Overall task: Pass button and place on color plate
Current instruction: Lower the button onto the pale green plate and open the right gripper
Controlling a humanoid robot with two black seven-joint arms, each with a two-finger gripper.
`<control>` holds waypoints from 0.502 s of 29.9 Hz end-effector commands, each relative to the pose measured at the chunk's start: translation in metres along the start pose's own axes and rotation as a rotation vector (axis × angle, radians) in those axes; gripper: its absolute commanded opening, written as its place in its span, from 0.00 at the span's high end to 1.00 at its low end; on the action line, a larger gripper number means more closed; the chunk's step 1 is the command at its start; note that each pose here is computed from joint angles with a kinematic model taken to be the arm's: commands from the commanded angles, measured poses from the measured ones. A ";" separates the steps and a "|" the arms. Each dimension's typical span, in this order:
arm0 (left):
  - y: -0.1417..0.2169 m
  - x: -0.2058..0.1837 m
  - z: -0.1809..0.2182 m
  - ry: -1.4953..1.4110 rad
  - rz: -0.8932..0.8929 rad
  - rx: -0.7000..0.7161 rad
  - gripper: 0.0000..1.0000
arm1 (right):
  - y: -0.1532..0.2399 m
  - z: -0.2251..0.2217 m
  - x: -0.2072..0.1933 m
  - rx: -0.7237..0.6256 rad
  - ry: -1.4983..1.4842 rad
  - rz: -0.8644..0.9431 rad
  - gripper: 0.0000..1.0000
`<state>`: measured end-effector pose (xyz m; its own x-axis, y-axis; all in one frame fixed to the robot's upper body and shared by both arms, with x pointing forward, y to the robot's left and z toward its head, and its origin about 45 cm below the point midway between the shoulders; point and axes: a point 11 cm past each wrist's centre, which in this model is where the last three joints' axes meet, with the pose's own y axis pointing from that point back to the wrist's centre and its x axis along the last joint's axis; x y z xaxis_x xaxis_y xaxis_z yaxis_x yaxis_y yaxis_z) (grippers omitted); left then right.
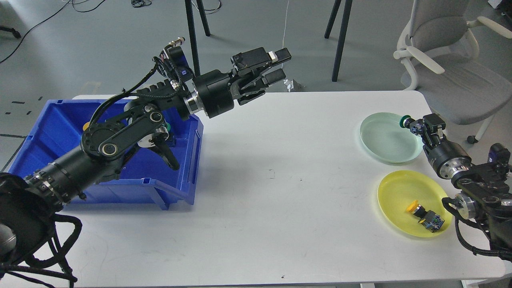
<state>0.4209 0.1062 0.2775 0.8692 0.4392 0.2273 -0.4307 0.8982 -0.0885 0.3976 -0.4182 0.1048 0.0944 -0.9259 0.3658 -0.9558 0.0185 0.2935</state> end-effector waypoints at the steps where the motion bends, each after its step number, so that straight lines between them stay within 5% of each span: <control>1: 0.000 0.000 0.000 0.000 0.000 0.000 0.29 | -0.005 0.002 -0.008 -0.021 0.061 -0.010 0.84; 9: -0.001 0.000 0.000 0.001 -0.001 -0.001 0.29 | -0.012 0.000 -0.021 -0.031 0.096 -0.020 0.81; 15: -0.001 -0.001 0.000 0.000 -0.001 0.000 0.29 | -0.012 -0.002 -0.020 -0.027 0.097 -0.016 0.68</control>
<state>0.4207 0.1055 0.2774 0.8697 0.4382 0.2271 -0.4296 0.8986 -0.0889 0.4073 -0.3995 0.0947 0.1396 -0.8854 0.4433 -0.9452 0.0142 0.3261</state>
